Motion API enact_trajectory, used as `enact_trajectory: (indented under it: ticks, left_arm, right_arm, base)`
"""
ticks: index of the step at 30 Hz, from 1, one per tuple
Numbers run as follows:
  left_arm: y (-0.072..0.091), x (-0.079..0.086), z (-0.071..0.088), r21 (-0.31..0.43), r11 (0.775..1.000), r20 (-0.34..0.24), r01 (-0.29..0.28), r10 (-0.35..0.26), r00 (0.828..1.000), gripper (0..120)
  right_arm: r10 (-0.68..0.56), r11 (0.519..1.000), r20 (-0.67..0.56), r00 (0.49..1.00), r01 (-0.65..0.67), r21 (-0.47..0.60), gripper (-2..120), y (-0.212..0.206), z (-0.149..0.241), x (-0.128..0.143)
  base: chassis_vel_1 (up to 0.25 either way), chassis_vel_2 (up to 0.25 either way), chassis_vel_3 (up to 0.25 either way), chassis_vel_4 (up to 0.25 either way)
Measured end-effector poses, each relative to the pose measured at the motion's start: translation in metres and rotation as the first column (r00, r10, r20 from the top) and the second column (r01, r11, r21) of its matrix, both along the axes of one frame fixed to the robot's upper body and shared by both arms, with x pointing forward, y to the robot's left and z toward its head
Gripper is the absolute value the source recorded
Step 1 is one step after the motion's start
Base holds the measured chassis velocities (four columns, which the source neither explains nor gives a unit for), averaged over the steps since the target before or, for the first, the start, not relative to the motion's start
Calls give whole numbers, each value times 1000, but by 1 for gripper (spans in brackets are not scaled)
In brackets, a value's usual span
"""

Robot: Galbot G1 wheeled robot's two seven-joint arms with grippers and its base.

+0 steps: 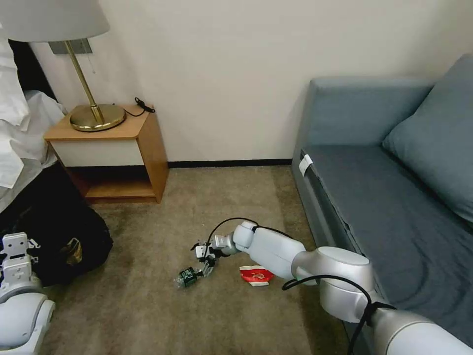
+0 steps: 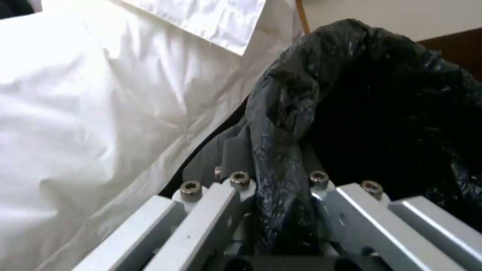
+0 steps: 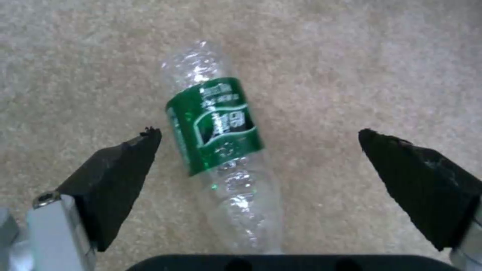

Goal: Pick up the trash bin, then pick up the garbage on the floor and place it into the trash bin.

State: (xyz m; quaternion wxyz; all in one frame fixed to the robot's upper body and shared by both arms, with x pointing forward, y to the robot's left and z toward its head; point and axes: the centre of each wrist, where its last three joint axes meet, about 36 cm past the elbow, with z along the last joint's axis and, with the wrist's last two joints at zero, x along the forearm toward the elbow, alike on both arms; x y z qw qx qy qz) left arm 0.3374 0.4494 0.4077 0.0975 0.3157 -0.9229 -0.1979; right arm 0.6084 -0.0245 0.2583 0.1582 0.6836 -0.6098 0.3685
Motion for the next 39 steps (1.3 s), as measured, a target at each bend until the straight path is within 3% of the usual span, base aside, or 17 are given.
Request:
enact_trajectory:
  ticks: [32, 39]
  left_arm:
    - [-22, -11, -9, -24, 1000, 21, 20, -19, 1000, 4]
    - [-23, -16, -4, -16, 1000, 31, 18, -17, 999, 4]
  right_arm:
    - [-52, 997, -44, 998, 49, -63, 100, -11, -36, -26]
    - [-46, 997, -54, 998, 42, -68, 81, -9, -38, -29]
  base:
    - [0, 0, 0, 0]
    - [0, 0, 0, 0]
